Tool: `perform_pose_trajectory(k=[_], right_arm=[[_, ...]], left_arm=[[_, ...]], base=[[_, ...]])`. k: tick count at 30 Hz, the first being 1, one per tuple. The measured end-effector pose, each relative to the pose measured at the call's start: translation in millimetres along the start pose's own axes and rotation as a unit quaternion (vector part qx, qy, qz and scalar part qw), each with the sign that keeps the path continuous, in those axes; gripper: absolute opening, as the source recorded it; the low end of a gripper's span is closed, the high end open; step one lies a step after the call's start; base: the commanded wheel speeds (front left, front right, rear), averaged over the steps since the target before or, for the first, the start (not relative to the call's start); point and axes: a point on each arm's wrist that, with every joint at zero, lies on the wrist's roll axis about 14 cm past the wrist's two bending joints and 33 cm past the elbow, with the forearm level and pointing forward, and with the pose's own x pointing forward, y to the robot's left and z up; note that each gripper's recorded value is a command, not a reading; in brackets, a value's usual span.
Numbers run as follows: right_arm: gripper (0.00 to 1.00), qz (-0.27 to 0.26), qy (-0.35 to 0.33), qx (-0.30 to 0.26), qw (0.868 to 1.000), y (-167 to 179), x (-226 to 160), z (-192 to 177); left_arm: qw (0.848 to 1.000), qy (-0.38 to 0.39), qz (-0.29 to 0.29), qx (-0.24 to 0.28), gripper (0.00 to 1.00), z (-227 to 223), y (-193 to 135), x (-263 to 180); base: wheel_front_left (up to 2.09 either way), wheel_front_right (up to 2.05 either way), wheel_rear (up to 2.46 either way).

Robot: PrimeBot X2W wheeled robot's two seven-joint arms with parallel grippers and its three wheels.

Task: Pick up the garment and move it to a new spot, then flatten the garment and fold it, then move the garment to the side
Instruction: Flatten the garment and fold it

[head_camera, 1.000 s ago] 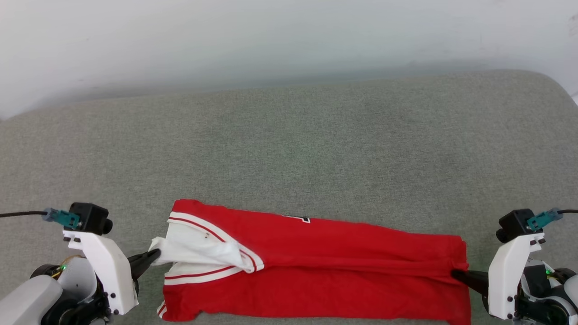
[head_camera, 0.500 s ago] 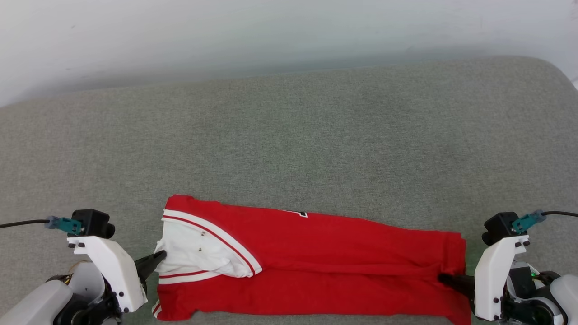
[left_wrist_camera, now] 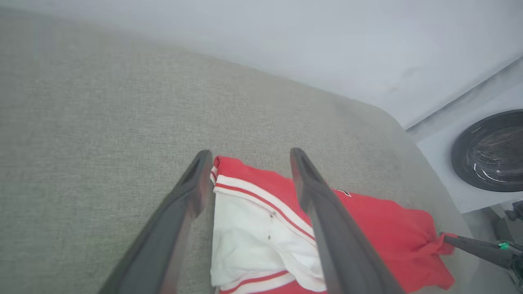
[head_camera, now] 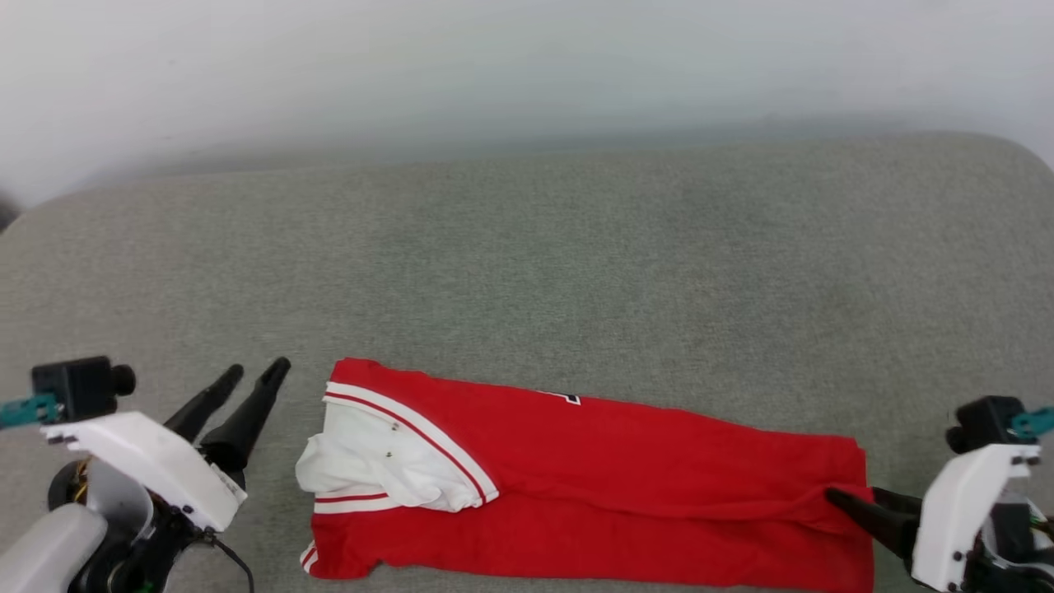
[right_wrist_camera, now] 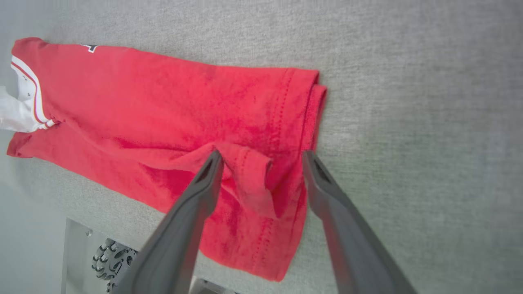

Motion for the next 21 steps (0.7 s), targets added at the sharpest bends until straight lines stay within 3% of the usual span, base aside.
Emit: perform_pose_trajectory(k=[9, 13, 18, 21], right_arm=[[1.00, -0.017, -0.035, 0.044, 0.998, -11, -17, -1], [1.00, -0.026, -0.034, 0.053, 0.998, -13, -16, -6], [1.00, -0.029, -0.027, 0.071, 0.997, -12, -10, -11], [1.00, -0.030, -0.019, 0.079, 0.996, -12, -5, -16]], left_arm=[[0.981, -0.163, 0.016, 0.106, 1.00, 33, -12, -42], [0.956, -0.258, 0.016, 0.141, 1.00, 62, -31, -64], [0.939, -0.289, 0.034, 0.181, 1.00, 45, -34, -91], [0.936, -0.298, 0.055, 0.179, 1.00, 36, -28, -101]], base=[[0.00, 0.00, 0.00], [0.00, 0.00, 0.00], [0.00, 0.00, 0.00], [0.00, 0.00, 0.00]])
